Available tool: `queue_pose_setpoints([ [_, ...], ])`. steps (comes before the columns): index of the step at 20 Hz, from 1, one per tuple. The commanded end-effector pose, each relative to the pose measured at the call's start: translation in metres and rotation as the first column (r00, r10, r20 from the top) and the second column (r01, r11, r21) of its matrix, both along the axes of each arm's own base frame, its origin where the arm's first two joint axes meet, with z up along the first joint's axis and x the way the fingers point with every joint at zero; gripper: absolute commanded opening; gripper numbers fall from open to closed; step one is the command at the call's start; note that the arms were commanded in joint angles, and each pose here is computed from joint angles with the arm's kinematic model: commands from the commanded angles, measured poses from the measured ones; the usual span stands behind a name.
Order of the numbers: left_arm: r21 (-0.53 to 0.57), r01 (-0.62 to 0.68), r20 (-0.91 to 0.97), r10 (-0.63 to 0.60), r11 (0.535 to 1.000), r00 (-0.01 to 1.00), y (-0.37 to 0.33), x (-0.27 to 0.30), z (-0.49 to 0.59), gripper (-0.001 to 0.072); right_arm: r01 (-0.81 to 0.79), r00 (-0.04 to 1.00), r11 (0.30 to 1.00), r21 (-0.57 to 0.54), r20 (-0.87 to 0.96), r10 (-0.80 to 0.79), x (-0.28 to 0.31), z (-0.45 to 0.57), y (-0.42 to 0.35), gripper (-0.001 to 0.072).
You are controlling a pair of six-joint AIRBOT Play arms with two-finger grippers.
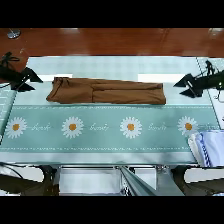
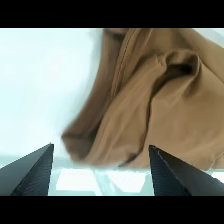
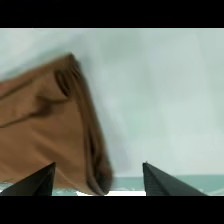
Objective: Fold the shirts.
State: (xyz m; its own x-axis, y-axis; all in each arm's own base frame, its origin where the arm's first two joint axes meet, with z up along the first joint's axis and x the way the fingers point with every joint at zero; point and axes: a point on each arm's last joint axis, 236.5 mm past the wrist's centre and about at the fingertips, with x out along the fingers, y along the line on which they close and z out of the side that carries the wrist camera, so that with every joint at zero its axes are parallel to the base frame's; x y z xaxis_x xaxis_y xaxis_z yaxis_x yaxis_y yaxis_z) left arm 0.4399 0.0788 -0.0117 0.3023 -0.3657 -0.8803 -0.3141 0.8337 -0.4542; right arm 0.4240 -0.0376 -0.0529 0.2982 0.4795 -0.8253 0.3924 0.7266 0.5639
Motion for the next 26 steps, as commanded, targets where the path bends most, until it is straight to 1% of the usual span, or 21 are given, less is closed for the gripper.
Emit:
queue_pose_setpoints([
  [1,0.019,-0.119,0.225,0.112,0.993,0.968,-0.009,-0.014,0.019,0.0701,0.058,0.998,0.995,0.085,-0.005,-0.058,-0.009,-0.024,0.017,0.0623],
  [2,0.001,-0.114,0.264,0.11,0.994,0.958,-0.027,-0.024,0.022,0.0701,0.057,0.998,0.992,0.11,0.002,-0.057,-0.004,-0.026,0.027,0.0623],
  [3,-0.013,-0.072,0.276,0.073,0.997,0.958,-0.049,-0.037,0.023,0.07,0.061,0.998,0.989,0.134,0.009,-0.063,0.003,-0.027,0.037,0.0623],
  [5,-0.039,0.056,0.268,-0.044,0.998,0.962,-0.094,-0.059,0.025,0.07,0.054,0.998,0.987,0.148,0.007,-0.055,0.009,-0.035,0.054,0.0622],
  [8,-0.094,0.212,0.244,-0.184,0.973,0.952,-0.154,-0.076,0.029,0.07,0.0,1.0,0.982,0.189,-0.031,0.006,0.008,-0.045,0.084,0.0622],
  [10,-0.096,0.292,0.251,-0.261,0.952,0.932,-0.187,-0.082,0.03,0.07,-0.036,0.998,0.977,0.212,-0.039,0.045,0.012,-0.043,0.101,0.0614],
  [11,-0.094,0.332,0.255,-0.3,0.938,0.919,-0.202,-0.084,0.031,0.07,-0.059,0.998,0.976,0.209,-0.026,0.066,0.015,-0.038,0.109,0.0561],
  [12,-0.091,0.374,0.261,-0.34,0.923,0.903,-0.217,-0.086,0.034,0.07,-0.089,0.996,0.974,0.208,-0.009,0.092,0.019,-0.031,0.116,0.0331],
  [13,-0.088,0.41,0.27,-0.375,0.908,0.887,-0.231,-0.086,0.037,0.0698,-0.124,0.992,0.971,0.205,0.004,0.125,0.02,-0.023,0.121,0.0046],
  [14,-0.083,0.441,0.279,-0.404,0.894,0.871,-0.243,-0.085,0.041,0.0689,-0.152,0.988,0.968,0.202,0.017,0.151,0.021,-0.014,0.121,0.0025],
  [15,-0.079,0.47,0.289,-0.431,0.879,0.855,-0.254,-0.084,0.045,0.0499,-0.181,0.983,0.966,0.186,0.032,0.179,0.019,-0.003,0.12,0.0024],
  [16,-0.075,0.495,0.297,-0.454,0.866,0.84,-0.265,-0.083,0.048,0.0158,-0.224,0.975,0.964,0.144,0.036,0.221,0.01,0.005,0.114,0.0025],
  [17,-0.06,0.536,0.315,-0.493,0.842,0.811,-0.277,-0.082,0.051,0.0015,-0.272,0.962,0.959,0.086,0.013,0.272,-0.006,0.012,0.106,0.0024],
  [19,-0.048,0.592,0.331,-0.547,0.804,0.769,-0.301,-0.083,0.053,0.0016,-0.318,0.948,0.947,-0.041,0.005,0.318,-0.038,0.031,0.09,0.0024],
  [21,-0.031,0.628,0.349,-0.581,0.777,0.735,-0.329,-0.082,0.05,0.0016,-0.296,0.949,0.945,-0.138,0.07,0.308,-0.067,0.059,0.084,0.0024],
  [23,0.0,0.646,0.375,-0.599,0.763,0.708,-0.359,-0.075,0.041,0.0015,-0.248,0.948,0.951,-0.186,0.157,0.278,-0.1,0.089,0.089,0.0024],
  [25,0.041,0.646,0.376,-0.61,0.762,0.697,-0.388,-0.066,0.026,0.0015,-0.181,0.944,0.962,-0.204,0.239,0.228,-0.128,0.114,0.094,0.0024],
  [26,0.046,0.655,0.359,-0.624,0.754,0.694,-0.402,-0.065,0.018,0.0015,-0.151,0.94,0.967,-0.206,0.274,0.205,-0.141,0.126,0.097,0.0024],
])
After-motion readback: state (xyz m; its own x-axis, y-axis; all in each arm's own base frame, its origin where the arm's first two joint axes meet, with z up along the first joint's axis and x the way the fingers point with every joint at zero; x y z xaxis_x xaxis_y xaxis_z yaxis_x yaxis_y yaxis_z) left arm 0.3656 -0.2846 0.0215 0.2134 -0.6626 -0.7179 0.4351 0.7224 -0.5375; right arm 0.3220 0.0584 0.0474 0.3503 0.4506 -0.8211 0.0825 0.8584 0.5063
